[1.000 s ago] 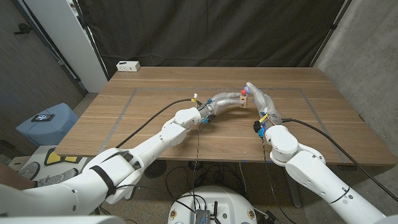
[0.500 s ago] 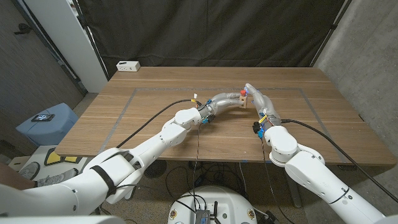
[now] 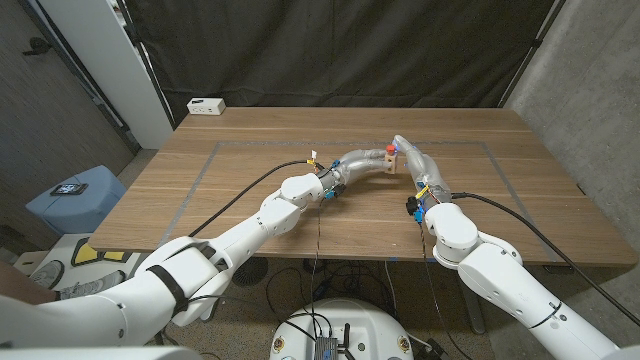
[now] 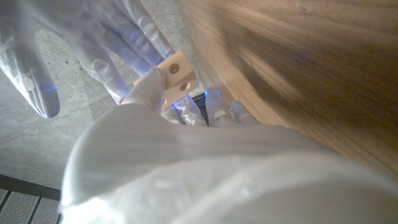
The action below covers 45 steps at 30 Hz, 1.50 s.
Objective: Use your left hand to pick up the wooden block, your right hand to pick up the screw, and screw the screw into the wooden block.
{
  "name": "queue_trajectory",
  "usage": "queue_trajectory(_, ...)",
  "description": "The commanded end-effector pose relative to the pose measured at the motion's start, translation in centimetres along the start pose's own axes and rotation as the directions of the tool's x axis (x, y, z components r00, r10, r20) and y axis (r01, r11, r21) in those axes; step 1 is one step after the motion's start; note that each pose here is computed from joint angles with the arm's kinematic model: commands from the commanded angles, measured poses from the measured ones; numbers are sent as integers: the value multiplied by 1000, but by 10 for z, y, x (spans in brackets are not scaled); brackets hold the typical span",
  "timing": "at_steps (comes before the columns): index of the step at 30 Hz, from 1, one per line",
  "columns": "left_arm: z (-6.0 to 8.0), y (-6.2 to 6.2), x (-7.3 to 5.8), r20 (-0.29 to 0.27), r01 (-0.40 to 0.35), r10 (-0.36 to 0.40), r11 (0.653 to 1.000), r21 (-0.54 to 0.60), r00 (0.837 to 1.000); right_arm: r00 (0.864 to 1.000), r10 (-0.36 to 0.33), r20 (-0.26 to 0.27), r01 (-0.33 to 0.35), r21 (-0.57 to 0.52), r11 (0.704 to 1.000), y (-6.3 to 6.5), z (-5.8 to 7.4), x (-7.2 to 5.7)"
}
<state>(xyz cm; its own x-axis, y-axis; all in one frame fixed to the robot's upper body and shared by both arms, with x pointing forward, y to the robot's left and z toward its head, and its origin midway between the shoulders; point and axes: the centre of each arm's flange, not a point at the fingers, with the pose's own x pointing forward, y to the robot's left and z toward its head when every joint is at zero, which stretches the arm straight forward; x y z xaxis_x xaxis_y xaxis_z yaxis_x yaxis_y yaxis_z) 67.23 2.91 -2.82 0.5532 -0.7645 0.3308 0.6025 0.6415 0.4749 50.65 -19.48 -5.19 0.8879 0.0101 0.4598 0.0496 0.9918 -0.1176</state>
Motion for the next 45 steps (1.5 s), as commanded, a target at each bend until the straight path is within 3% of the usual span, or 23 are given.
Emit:
queue_trajectory(1,-1,1,1,2,-1,1,1000,-11,1000,1000,0,-8,0,-7,1000,0,-1,-2)
queue_trajectory(45,-1,0,-1,7,7,-7,1000,-23,1000,1000,23,-9,-23,-39,999,4,1,-15)
